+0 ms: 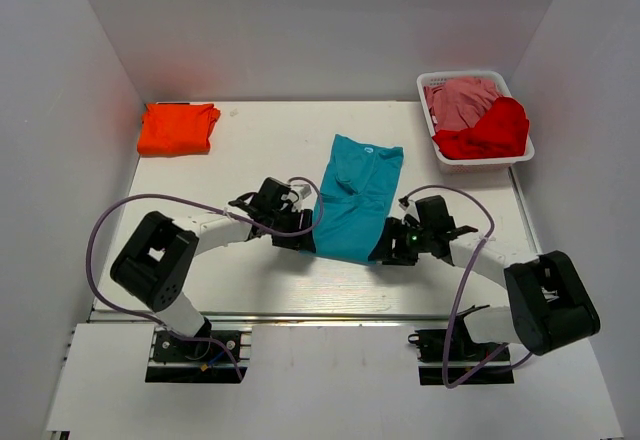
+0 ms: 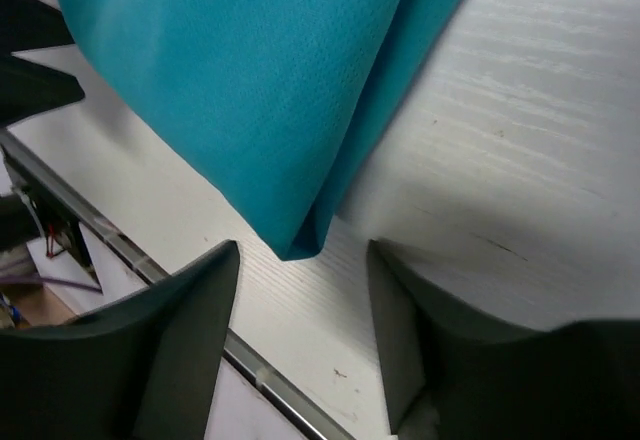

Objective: Fold and stack the t-shirts
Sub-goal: Fold the folded rectangular tshirt in 1/3 of the way, then grab one side of the 2/3 rectangular tshirt with both arms

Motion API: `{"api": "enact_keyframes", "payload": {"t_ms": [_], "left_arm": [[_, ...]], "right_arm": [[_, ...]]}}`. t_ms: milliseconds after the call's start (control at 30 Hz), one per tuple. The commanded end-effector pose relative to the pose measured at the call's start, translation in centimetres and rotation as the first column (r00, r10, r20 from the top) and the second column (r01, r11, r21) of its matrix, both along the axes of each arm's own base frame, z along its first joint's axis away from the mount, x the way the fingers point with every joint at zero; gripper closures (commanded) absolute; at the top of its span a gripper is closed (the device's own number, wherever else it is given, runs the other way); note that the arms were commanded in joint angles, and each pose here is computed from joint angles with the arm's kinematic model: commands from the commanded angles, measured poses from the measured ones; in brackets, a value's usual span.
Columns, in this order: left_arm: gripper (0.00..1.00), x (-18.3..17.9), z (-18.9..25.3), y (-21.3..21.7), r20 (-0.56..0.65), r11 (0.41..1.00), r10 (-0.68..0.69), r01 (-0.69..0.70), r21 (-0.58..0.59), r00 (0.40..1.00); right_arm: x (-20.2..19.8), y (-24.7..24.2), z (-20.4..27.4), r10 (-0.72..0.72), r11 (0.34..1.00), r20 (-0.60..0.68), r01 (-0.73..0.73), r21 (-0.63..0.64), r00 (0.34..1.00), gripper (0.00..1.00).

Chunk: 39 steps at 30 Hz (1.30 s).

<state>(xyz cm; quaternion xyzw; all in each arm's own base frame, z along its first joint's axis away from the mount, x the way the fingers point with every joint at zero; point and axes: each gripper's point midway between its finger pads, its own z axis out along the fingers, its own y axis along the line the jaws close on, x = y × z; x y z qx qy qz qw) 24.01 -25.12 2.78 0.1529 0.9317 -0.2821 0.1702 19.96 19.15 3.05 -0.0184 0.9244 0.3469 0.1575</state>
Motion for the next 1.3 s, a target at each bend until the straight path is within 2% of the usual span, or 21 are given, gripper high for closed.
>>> {"api": "enact_keyframes", "payload": {"t_ms": [0,33,100,133,167,267,433,467,500,533,567,733,967,1100,1267], "left_arm": [[0.40,-1.1,-1.2,0.2,-0.030,1.000,-0.006,0.007,0.026,1.000],[0.45,-1.1,-1.2,0.2,-0.030,1.000,-0.006,0.007,0.026,1.000],[0.49,-1.4,-1.4,0.0,-0.038,0.999,-0.015,0.016,0.031,0.999],[0.50,-1.4,-1.4,0.0,-0.038,0.999,-0.015,0.017,0.031,0.999],[0.57,-1.2,-1.4,-0.1,-0.036,1.000,-0.008,0.009,0.024,0.999],[0.65,-1.2,-1.5,-0.3,-0.034,0.999,-0.012,0.013,0.032,0.999],[0.81,-1.0,-1.4,-0.5,-0.026,1.000,-0.013,0.013,0.027,1.000],[0.87,-1.0,-1.4,-0.5,-0.026,1.000,-0.013,0.013,0.027,1.000],[0.93,-1.2,-1.5,-0.3,-0.034,0.999,-0.012,0.013,0.032,0.999],[0.98,-1.2,-1.5,-0.3,-0.034,0.999,-0.012,0.013,0.032,0.999],[1.00,-1.1,-1.1,-0.4,-0.024,1.000,-0.013,0.013,0.025,1.000],[1.00,-1.1,0.6,-1.2,0.010,0.999,-0.025,0.025,-0.023,1.000],[1.00,-1.5,5.2,-2.2,0.074,0.989,-0.063,0.072,-0.130,0.995],[1.00,-1.4,7.7,-2.7,0.111,0.980,-0.057,0.077,-0.183,0.992],[1.00,-1.3,11.4,-3.3,0.126,0.973,-0.070,0.096,-0.211,0.990]], "right_arm": [[-0.8,0.7,-0.5,0.007,0.999,-0.041,-0.005,0.048,0.999,0.51],[-1.2,0.7,-0.6,0.012,0.998,-0.053,-0.009,0.056,0.999,0.53],[-1.0,0.7,-0.8,0.013,0.998,-0.032,-0.012,0.058,0.999,0.58],[-0.9,0.6,-0.9,0.011,0.998,-0.030,-0.009,0.055,0.999,0.66],[-0.9,0.6,-1.1,0.015,0.999,-0.028,-0.014,0.049,0.999,0.70],[-0.8,0.7,-1.3,0.028,0.998,-0.031,-0.026,0.054,0.999,0.79],[0.6,0.3,-1.6,0.011,1.000,0.023,-0.011,0.021,1.000,0.82],[0.7,0.3,-1.6,0.012,1.000,0.024,-0.013,0.014,1.000,0.86],[0.9,0.3,-1.6,0.021,1.000,0.029,-0.021,-0.001,0.999,0.96],[0.9,0.2,-1.6,0.021,1.000,0.032,-0.021,-0.007,0.999,1.00],[0.9,0.2,-1.7,0.025,1.000,0.035,-0.025,-0.007,0.999,1.00],[0.3,0.9,-0.4,0.104,0.994,0.072,-0.107,0.034,0.992,1.00],[-0.6,0.8,3.5,0.202,0.977,0.247,-0.211,0.012,0.948,1.00],[0.1,0.5,6.5,0.186,0.980,0.354,-0.198,-0.001,0.917,1.00],[0.4,0.7,9.3,0.175,0.980,0.404,-0.199,0.017,0.898,1.00]]}}
